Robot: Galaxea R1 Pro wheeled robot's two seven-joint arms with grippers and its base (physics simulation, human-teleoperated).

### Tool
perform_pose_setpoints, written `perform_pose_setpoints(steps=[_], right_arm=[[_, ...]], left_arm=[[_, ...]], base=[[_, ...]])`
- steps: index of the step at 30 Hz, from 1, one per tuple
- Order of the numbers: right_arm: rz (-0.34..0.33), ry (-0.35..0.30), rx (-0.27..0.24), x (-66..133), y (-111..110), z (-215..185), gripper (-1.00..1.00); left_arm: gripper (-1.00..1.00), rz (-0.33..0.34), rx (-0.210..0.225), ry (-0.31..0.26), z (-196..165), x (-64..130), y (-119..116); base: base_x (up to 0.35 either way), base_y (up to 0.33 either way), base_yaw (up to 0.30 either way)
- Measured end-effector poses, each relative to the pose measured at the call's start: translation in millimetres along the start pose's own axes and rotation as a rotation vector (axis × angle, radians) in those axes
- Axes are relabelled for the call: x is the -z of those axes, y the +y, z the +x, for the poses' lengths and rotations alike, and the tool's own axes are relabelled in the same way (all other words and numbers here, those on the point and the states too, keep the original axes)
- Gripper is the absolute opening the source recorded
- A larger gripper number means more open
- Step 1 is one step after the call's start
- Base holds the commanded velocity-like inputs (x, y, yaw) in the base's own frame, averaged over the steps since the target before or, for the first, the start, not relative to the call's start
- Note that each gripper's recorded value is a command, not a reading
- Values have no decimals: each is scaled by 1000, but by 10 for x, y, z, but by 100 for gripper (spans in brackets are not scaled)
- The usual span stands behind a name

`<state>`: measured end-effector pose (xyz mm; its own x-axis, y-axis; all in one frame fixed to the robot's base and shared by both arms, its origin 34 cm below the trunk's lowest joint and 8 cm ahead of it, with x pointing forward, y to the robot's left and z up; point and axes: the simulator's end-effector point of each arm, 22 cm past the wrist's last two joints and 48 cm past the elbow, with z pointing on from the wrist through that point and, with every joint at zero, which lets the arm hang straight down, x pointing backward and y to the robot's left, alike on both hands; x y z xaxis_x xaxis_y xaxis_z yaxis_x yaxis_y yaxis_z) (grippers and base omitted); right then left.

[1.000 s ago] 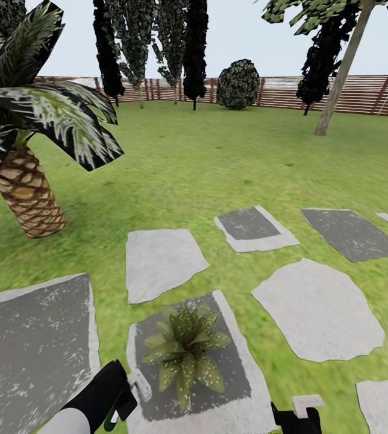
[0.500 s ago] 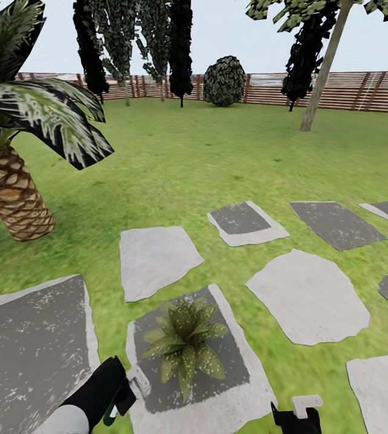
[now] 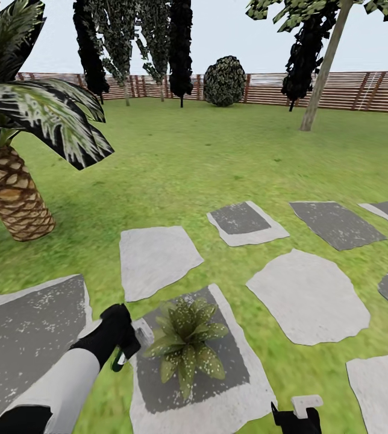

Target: Pick up the pesticide atomizer in the garden and spray insectifuge to fully cover both potted plants in the garden.

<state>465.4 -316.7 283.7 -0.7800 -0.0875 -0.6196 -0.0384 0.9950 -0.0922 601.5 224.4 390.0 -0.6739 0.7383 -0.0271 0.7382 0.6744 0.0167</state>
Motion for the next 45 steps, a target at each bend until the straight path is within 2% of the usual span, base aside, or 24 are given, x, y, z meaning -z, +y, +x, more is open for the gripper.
perform_pose_setpoints(steps=[3,6,7,12,15,17,21,26,34,41,45], right_arm=[[0,0,0,0,0,0,100],[0,0,0,0,-2,-2,100],[1,-1,0,-1,-2,-4,100],[1,-1,0,-1,-6,-6,100],[1,-1,0,-1,-7,-5,100],[1,-1,0,-1,-6,-5,100],[1,-2,0,-2,-4,-7,100],[2,-3,0,-2,-15,-10,100],[4,-3,0,-2,-19,-10,100],[3,-5,0,2,-19,-23,100],[3,-8,0,3,-21,-35,100]], left_arm=[[-100,42,-30,-7,-118,134,-30],[-100,85,-102,32,-180,299,-73],[-100,90,-114,31,-224,366,-60],[-100,87,-131,26,-294,467,-25],[-100,75,-180,64,-275,479,-53],[-100,126,-210,112,-179,504,-174],[-100,140,-215,132,-123,517,-185],[-100,110,-221,162,-98,533,-136],[-100,100,-215,163,-119,570,-85],[-100,98,-216,161,-127,587,-85],[-100,98,-217,159,-133,596,-92]], base=[[0,0,0],[0,0,0],[0,0,-42],[0,0,-232],[0,0,-295],[0,0,-299],[-59,46,-145],[-120,248,-5],[-4,302,-22],[0,300,-251],[0,50,-211]])
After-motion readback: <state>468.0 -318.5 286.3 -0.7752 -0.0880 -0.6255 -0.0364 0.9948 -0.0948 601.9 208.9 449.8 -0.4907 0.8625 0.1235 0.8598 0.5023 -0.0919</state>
